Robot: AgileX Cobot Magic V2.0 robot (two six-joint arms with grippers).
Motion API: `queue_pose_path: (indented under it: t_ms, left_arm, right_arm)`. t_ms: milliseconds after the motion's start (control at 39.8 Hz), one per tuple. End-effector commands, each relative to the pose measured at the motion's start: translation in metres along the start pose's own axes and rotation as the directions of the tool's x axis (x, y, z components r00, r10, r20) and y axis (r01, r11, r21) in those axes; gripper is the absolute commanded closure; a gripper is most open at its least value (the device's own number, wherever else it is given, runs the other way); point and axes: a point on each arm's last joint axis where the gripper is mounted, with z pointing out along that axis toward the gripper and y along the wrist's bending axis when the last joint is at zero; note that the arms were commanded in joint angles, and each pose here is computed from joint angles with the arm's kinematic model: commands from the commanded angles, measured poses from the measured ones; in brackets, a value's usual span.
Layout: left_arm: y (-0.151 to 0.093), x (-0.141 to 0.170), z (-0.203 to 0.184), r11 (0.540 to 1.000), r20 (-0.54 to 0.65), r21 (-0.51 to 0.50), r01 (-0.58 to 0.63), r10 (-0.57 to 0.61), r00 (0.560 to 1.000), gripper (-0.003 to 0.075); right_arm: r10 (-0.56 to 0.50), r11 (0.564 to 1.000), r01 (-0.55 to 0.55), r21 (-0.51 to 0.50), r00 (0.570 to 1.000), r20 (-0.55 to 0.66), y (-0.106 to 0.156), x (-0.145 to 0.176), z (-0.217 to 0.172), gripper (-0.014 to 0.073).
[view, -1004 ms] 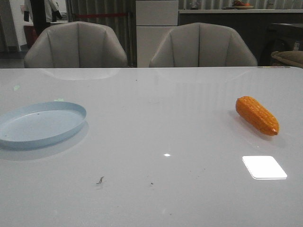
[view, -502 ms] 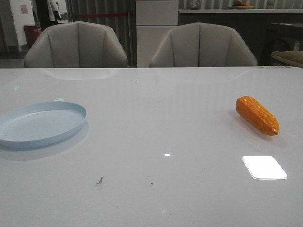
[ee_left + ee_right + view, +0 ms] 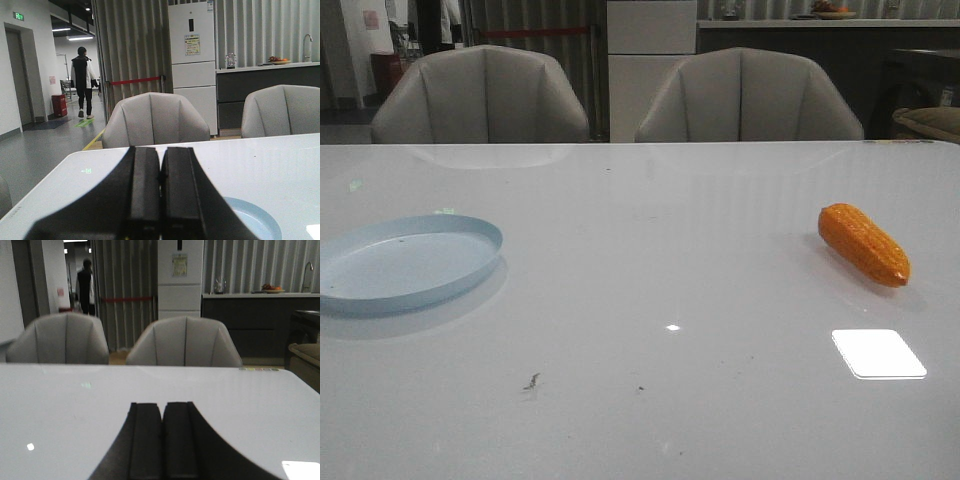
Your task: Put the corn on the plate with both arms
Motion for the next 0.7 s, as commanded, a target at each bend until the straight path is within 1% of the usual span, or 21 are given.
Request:
queue_pose_path:
  t_ms: [0, 50, 100, 201, 301, 377, 477, 578, 678]
  left_arm:
    - [0.001, -0.024, -0.002, 1.0, 0.147, -0.002, 0.007, -0.006, 0.989, 0.0627]
    - [0.002, -0.035, -0.002, 1.0, 0.178, -0.004, 0.005, -0.004, 0.984, 0.0627]
    - [0.003, -0.048, -0.003, 1.0, 0.211, -0.007, 0.003, -0.002, 0.978, 0.0627]
    - [0.005, -0.072, -0.004, 1.0, 0.242, -0.012, -0.023, 0.026, 0.97, 0.0627]
    - [0.006, -0.095, -0.002, 0.995, 0.256, -0.024, -0.099, 0.102, 0.961, 0.0627]
    - [0.007, -0.113, 0.003, 0.988, 0.247, -0.033, -0.148, 0.152, 0.957, 0.0627]
    - [0.009, -0.133, 0.016, 0.986, 0.218, -0.033, -0.161, 0.164, 0.962, 0.0627]
    - [0.011, -0.146, 0.036, 0.986, 0.15, -0.024, -0.162, 0.164, 0.975, 0.0627]
    - [0.013, -0.149, 0.062, 0.987, 0.048, -0.009, -0.163, 0.163, 0.985, 0.0627]
  right_arm:
    - [0.165, 0.986, -0.165, -0.022, 0.954, 0.251, -0.002, -0.028, -0.005, 0.057]
    - [0.232, 0.972, -0.232, -0.038, 0.922, 0.31, -0.003, -0.034, -0.006, 0.057]
    - [0.262, 0.964, -0.26, -0.053, 0.898, 0.354, -0.003, -0.043, -0.008, 0.057]
    - [0.259, 0.965, -0.251, -0.071, 0.892, 0.371, 0.0, -0.063, -0.01, 0.0568]
    - [0.229, 0.974, -0.214, -0.081, 0.913, 0.339, 0.005, -0.084, -0.011, 0.0568]
    - [0.177, 0.984, -0.161, -0.078, 0.936, 0.304, 0.009, -0.103, -0.011, 0.0568]
    - [0.099, 0.994, -0.087, -0.058, 0.965, 0.242, 0.012, -0.124, -0.004, 0.0568]
    - [0.045, 0.998, -0.036, -0.045, 0.975, 0.218, 0.014, -0.142, 0.01, 0.0568]
    - [0.038, 0.999, -0.032, -0.037, 0.985, 0.166, 0.016, -0.154, 0.034, 0.0568]
